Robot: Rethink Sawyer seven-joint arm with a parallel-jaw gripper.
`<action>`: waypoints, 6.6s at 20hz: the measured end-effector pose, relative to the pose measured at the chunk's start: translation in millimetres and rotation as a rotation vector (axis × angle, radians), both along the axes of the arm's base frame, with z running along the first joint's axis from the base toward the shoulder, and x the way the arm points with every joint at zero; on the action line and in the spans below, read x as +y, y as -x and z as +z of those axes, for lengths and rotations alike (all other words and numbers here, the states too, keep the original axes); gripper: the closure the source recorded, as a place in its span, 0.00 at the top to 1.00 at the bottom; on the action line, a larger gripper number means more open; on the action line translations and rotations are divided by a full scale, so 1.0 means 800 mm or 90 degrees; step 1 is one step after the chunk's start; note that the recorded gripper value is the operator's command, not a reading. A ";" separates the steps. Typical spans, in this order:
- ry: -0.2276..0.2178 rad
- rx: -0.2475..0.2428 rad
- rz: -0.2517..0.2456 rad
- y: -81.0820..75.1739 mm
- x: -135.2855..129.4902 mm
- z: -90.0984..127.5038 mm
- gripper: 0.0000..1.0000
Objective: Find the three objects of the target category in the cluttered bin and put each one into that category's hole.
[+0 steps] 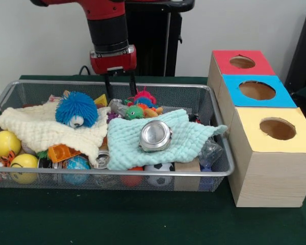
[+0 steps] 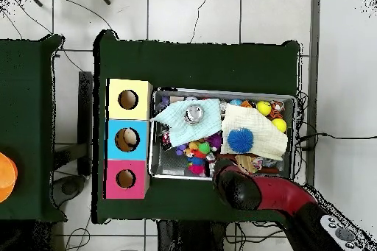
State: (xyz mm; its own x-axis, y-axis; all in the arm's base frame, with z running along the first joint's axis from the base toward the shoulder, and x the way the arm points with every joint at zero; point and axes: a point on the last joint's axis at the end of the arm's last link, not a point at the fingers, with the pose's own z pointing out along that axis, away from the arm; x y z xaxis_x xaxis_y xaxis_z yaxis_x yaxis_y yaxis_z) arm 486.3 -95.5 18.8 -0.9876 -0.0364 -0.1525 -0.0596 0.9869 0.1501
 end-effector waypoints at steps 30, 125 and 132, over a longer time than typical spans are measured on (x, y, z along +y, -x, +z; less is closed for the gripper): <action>0.154 -0.087 0.189 -0.100 -0.012 0.043 1.00; 0.123 -0.124 0.019 -0.063 -0.079 0.149 0.00; 0.109 -0.126 0.012 -0.059 -0.059 0.173 0.00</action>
State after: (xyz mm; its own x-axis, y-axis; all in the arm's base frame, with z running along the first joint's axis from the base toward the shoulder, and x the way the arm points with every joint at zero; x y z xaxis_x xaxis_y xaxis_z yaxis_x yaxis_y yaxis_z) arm 533.5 -143.0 157.0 -0.9381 -0.0962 -0.3326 -0.0893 0.9954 -0.0361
